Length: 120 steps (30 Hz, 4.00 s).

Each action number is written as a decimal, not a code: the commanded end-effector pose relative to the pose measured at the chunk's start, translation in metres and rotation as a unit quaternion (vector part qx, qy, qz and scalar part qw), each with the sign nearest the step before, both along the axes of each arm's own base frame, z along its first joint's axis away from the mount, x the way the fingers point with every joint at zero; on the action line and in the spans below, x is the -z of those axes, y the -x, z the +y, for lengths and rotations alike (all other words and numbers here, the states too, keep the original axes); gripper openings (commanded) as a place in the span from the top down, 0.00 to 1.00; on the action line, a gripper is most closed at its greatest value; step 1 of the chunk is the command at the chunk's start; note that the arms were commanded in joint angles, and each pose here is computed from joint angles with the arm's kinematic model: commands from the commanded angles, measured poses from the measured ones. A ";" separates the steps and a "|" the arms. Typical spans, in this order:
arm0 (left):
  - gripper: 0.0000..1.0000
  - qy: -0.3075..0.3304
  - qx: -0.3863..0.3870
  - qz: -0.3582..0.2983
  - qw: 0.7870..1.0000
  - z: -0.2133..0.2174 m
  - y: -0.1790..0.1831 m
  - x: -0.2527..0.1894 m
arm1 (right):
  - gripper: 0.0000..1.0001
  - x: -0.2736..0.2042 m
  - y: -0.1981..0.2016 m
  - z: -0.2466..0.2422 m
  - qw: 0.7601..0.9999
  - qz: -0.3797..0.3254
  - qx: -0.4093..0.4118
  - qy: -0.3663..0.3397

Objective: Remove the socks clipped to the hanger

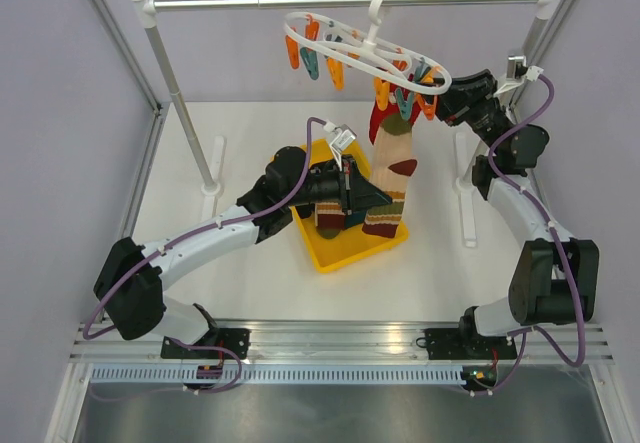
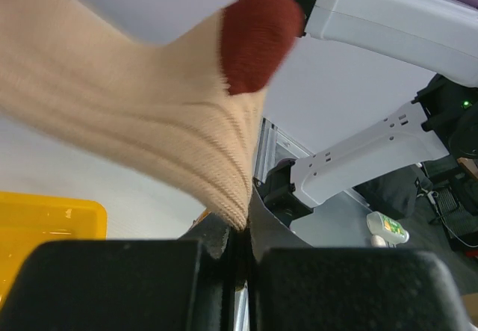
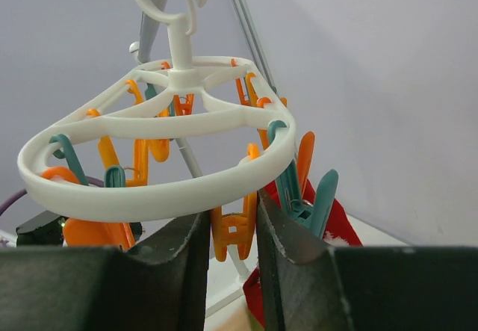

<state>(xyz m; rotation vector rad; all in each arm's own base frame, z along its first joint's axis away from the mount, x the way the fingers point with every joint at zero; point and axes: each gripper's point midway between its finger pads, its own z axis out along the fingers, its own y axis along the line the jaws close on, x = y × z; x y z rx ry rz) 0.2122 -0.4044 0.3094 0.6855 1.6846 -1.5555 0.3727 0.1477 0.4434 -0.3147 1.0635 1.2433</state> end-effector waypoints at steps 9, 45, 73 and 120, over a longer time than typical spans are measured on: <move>0.98 -0.017 -0.072 -0.004 0.997 0.011 -0.022 0.005 | 0.97 -0.027 0.028 -0.005 0.998 -0.044 0.040 0.008; 0.29 -0.039 -0.288 -0.157 0.944 0.034 -0.101 0.019 | 0.98 -0.016 0.066 0.012 0.978 0.030 0.146 0.147; 0.39 0.022 -0.278 -0.160 0.947 -0.057 -0.122 -0.018 | 0.99 -0.016 0.064 0.011 0.976 0.042 0.151 0.150; 0.98 0.051 -0.182 -0.103 0.977 0.007 -0.060 -0.047 | 0.30 0.023 0.085 -0.014 0.953 0.063 0.215 0.202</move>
